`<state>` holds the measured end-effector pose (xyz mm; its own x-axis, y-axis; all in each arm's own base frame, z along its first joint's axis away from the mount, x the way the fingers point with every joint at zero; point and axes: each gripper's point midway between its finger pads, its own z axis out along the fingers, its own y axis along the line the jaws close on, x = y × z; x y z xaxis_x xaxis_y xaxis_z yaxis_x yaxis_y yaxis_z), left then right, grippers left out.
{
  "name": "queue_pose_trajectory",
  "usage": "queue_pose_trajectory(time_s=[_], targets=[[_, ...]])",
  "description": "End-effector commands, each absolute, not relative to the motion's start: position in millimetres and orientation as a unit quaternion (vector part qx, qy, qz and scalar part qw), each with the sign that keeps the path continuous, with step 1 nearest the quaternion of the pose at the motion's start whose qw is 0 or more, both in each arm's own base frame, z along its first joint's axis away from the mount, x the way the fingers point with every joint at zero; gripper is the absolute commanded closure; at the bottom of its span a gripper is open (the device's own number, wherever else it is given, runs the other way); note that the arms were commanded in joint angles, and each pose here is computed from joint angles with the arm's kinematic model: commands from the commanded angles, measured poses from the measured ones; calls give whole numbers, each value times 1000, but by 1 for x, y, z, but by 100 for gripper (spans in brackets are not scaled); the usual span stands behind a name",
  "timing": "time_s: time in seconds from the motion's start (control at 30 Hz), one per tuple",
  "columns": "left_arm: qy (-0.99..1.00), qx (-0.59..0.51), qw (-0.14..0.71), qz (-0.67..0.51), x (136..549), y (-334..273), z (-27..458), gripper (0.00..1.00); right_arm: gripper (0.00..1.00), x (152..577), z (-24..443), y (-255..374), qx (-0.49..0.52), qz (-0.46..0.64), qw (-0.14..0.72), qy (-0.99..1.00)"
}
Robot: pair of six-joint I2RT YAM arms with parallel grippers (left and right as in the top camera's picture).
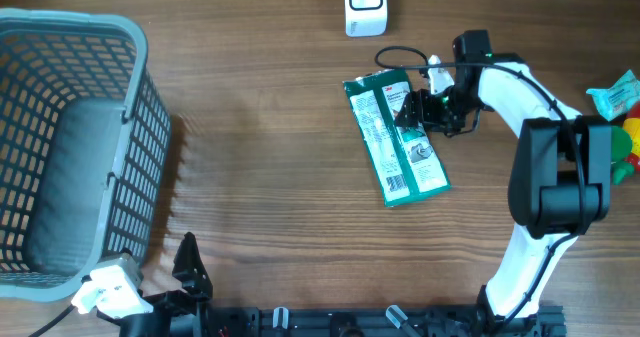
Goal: Scan the item barcode
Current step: 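Lift the glove pack and swing it up toward the scanner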
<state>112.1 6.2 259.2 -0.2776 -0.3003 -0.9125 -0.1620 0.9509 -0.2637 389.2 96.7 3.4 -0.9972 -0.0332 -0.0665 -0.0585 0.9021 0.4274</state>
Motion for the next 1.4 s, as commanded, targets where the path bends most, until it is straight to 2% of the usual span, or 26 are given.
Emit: queue_pose_trajectory(time_s=[0.0, 0.2, 0.23, 0.3, 0.4, 0.53, 0.63, 0.83, 0.93, 1.03, 1.13, 1.37], targets=[[795, -146, 586, -61, 112, 6, 261, 0, 37, 335, -75, 57, 20, 53, -63, 996], [795, -146, 586, -61, 112, 6, 261, 0, 37, 312, -82, 84, -41, 26, -83, 995], [795, -146, 586, -61, 112, 6, 261, 0, 42, 307, -86, 83, -41, 12, -85, 995], [795, -146, 586, -61, 112, 6, 261, 0, 53, 298, -94, 78, -33, -13, -94, 995], [795, -146, 586, -61, 112, 6, 261, 0, 96, 296, -91, 92, -34, 38, -111, 992], [795, -146, 586, -61, 112, 6, 261, 0, 96, 311, -68, 108, -20, 95, -104, 990], [795, -146, 586, -61, 112, 6, 261, 0, 96, 325, -30, 110, -21, 99, -84, 991], [795, -146, 586, -61, 112, 6, 261, 0, 96, 348, 90, 115, 30, 132, 61, 989], [795, -146, 586, -61, 112, 6, 261, 0, 96, 348, 146, 102, 125, 128, 136, 974], [795, -146, 586, -61, 112, 6, 261, 0, 96, 342, 188, 95, 205, 150, 188, 949], [795, -146, 586, -61, 112, 6, 261, 0, 96, 325, 228, 94, 240, 189, 228, 925], [795, -146, 586, -61, 112, 6, 261, 0, 96, 268, 294, 87, 233, 246, 294, 893]])
